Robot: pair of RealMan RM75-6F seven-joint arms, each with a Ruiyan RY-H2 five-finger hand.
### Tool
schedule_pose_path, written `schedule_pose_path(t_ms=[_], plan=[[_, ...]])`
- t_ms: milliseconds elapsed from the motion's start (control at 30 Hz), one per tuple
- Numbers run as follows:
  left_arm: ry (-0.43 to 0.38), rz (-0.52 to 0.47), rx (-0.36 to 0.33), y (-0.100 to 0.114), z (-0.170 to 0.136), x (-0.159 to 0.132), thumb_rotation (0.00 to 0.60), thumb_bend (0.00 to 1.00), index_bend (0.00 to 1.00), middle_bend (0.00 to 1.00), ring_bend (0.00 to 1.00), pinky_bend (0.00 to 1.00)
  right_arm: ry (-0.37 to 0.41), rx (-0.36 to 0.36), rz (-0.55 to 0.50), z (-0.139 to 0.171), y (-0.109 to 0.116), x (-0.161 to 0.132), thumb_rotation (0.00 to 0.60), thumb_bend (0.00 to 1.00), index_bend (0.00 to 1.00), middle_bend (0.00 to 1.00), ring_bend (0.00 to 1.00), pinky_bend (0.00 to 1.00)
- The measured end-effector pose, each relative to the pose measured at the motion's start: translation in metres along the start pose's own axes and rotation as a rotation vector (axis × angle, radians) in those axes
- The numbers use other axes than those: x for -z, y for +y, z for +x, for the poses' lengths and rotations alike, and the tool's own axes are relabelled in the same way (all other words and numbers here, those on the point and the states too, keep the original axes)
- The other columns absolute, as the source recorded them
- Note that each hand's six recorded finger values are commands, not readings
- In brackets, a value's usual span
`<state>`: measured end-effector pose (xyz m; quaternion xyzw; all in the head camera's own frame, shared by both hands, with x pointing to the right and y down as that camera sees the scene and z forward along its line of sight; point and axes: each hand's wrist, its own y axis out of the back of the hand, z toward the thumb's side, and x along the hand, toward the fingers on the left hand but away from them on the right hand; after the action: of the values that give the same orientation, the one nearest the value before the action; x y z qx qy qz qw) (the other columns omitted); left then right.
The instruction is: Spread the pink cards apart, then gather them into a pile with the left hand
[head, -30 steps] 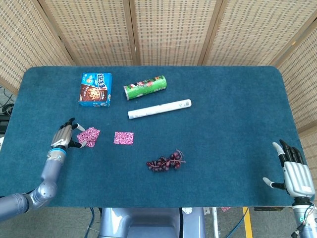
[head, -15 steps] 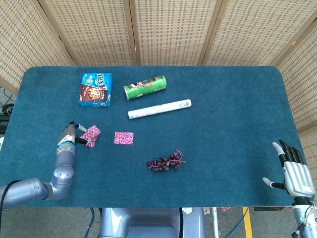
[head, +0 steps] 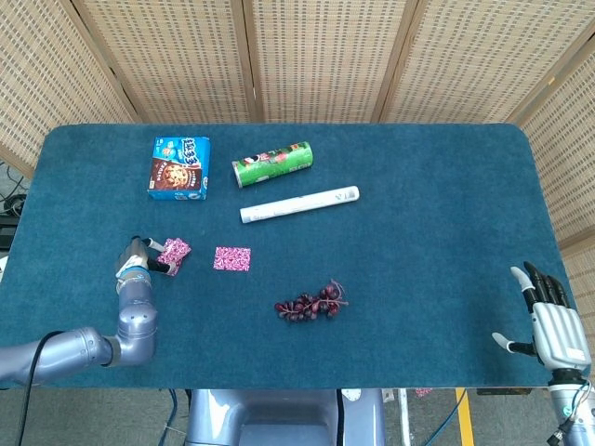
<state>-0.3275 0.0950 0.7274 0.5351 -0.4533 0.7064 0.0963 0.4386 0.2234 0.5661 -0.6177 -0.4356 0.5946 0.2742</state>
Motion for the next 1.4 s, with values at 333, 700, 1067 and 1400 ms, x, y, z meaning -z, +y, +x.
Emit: schedule_pose_path(t_ms=[333,700,1067,1400], plan=[[0.045,-0.005,0.02,-0.0066,0.0039,0.0061,0.6,0.31,0.71,0.0,0.0,0.0,0.005,-0.004,-0.002,-0.0001,-0.0001,-0.0004,0.6,0.13,0.07,0.0,0.0,0.0],[0.059,-0.052,0.01,-0.0055,0.0076,0.0085,0.6,0.31,0.68,0.0,0.0,0.0,0.007,-0.004,-0.005,0.0,0.0001,-0.0004,0.6,0.13,0.07,0.0,0.0,0.0],[0.002,-0.084,0.035,-0.0061,0.0071,0.0029,0.6,0.24,0.34,0.0,0.0,0.0,0.006,-0.006,-0.004,-0.0001,-0.0001,-0.0004,0.6,0.13,0.07,0.0,0.0,0.0],[-0.009,-0.082,0.043,-0.0072,0.0037,-0.0001,0.6,0.22,0.18,0.0,0.0,0.0,0.005,-0.007,-0.005,-0.0001,-0.0001,-0.0002,0.6,0.13,0.07,0.0,0.0,0.0]])
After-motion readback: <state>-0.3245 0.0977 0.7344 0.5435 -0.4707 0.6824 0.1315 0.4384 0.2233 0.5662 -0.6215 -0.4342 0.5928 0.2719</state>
